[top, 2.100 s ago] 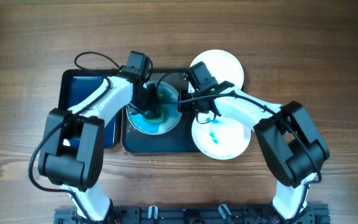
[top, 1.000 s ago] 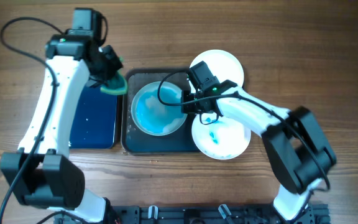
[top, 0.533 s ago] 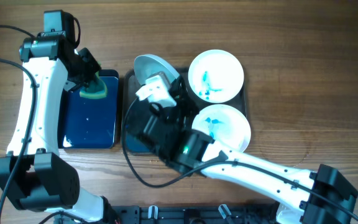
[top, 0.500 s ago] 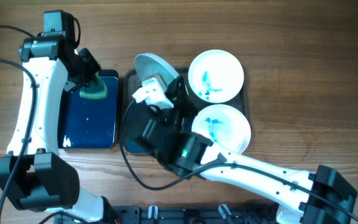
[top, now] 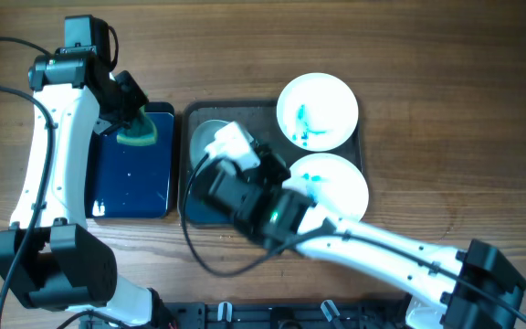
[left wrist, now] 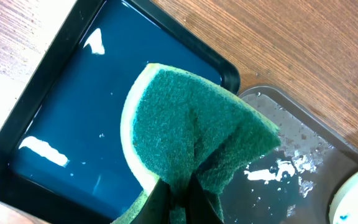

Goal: Clean dirty plates on tray and stack at the side
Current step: 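Lift the scrubbed plate with the right gripper and place it right of the tray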

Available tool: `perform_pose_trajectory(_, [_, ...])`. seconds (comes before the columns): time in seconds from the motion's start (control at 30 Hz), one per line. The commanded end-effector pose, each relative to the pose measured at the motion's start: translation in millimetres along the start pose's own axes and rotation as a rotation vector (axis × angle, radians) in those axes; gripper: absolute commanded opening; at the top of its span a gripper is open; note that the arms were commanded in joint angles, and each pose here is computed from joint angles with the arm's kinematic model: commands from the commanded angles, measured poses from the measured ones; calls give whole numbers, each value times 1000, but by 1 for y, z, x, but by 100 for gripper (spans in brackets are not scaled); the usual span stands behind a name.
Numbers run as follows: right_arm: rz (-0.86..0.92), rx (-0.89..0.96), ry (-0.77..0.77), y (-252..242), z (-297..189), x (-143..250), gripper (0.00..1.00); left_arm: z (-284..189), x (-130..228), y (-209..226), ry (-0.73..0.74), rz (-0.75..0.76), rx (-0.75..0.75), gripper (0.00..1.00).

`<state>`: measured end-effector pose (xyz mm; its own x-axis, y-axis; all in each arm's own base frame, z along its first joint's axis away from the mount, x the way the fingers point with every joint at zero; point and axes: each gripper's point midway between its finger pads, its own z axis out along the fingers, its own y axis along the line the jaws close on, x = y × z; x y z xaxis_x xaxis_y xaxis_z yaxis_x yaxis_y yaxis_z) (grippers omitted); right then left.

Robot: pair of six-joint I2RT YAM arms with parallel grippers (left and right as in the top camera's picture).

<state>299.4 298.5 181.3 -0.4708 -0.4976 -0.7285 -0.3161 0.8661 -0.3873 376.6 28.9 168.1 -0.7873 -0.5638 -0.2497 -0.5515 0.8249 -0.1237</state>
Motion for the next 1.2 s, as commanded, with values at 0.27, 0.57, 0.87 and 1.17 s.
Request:
perform_pose_trajectory(0.27, [840, -241, 232, -213, 9, 39, 5, -3, 0, -1, -5, 25, -6, 4])
perform_pose_trajectory(0.57, [1197, 151, 615, -302, 36, 262, 4, -4, 19, -29, 5, 112, 17, 4])
perform_pose_trajectory(0.87, [1239, 183, 678, -296, 79, 321, 28, -6, 41, -56, 18, 201, 39, 4])
perform_pose_trajectory(1.17, [1098, -23, 476, -309, -10, 207, 43, -6, 44, -59, 21, 211, 41, 4])
